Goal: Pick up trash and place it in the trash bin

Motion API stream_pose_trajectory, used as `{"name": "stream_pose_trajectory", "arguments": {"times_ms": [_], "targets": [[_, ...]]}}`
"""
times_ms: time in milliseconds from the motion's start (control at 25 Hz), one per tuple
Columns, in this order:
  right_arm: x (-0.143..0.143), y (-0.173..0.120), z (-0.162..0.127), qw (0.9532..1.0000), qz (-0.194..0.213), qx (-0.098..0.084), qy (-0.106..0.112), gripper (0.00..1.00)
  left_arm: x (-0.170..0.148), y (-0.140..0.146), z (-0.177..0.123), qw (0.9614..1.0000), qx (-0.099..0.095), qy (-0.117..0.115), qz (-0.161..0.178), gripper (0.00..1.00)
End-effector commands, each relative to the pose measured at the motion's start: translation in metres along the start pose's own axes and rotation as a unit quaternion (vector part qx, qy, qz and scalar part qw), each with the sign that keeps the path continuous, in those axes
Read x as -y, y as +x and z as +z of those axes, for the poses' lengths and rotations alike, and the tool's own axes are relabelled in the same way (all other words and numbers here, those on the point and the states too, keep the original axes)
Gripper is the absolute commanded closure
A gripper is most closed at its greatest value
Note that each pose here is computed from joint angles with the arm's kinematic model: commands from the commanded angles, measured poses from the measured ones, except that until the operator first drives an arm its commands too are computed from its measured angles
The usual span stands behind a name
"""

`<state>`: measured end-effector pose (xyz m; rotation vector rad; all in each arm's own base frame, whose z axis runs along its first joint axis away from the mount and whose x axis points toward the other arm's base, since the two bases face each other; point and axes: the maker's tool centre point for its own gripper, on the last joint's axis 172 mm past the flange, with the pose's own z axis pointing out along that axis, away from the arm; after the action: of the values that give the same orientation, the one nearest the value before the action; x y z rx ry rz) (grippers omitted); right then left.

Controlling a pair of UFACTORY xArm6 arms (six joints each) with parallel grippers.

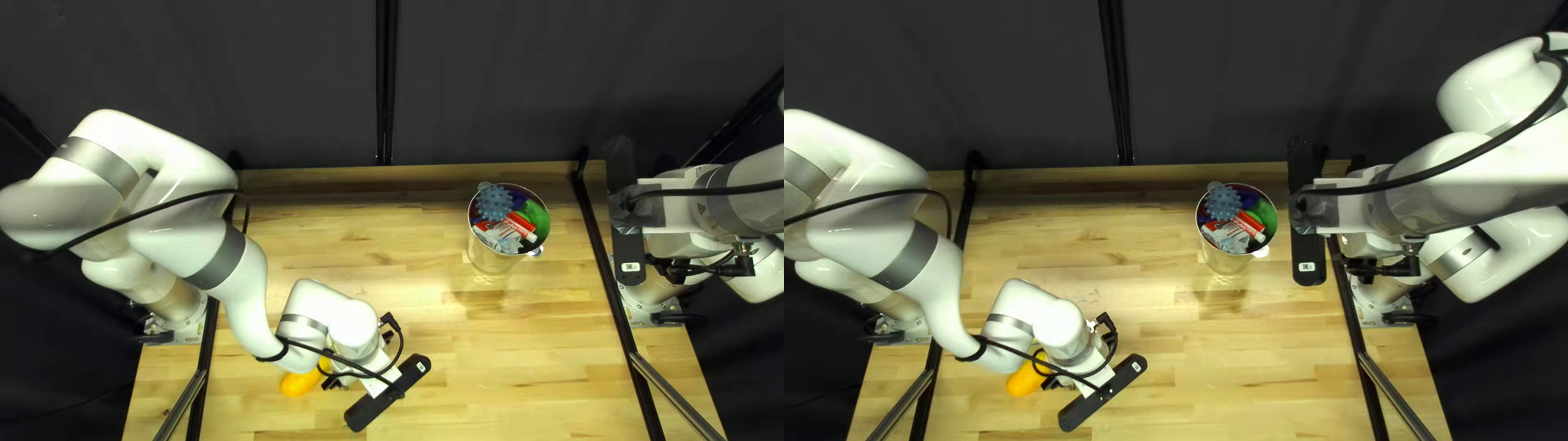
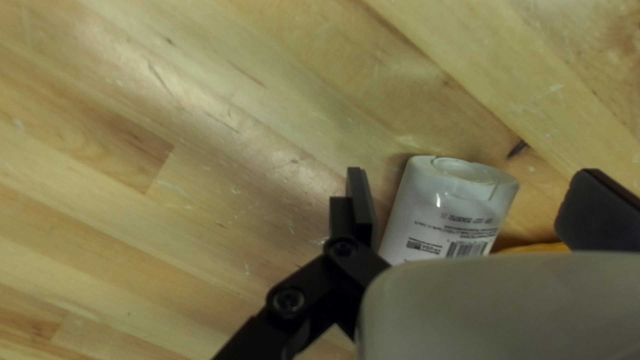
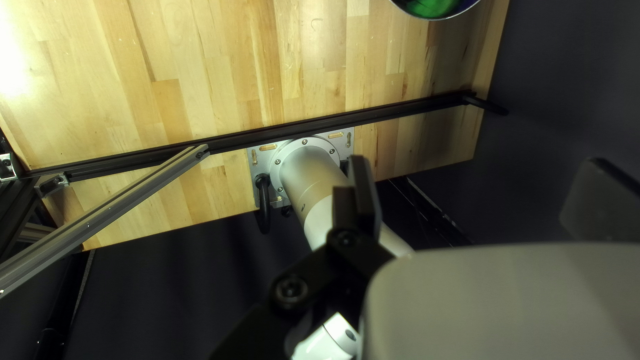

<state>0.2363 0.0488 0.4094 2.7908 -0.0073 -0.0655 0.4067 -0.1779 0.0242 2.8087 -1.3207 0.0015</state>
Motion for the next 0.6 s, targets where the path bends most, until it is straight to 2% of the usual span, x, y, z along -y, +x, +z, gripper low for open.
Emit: {"name": "stream_pose_trajectory", "arguments": {"times_ms": [40, 240, 600], "targets": [[0.000, 0.000, 0.000, 1.0000, 0.000, 0.000, 0.000, 0.00, 0.000, 0.003, 0.007, 0.9998, 0.018, 0.001, -0.005, 0.00], [0.000, 0.000, 0.000, 1.0000, 0.000, 0.000, 0.000, 0.00, -0.001, -0.015, 0.010, 0.9994, 0.026, 0.005, -0.021, 0.00], [0.000, 0.000, 0.000, 1.0000, 0.000, 0.000, 0.000, 0.00, 0.001, -0.020, 0.014, 0.9989, 0.029, 0.006, -0.036, 0.00]]}}
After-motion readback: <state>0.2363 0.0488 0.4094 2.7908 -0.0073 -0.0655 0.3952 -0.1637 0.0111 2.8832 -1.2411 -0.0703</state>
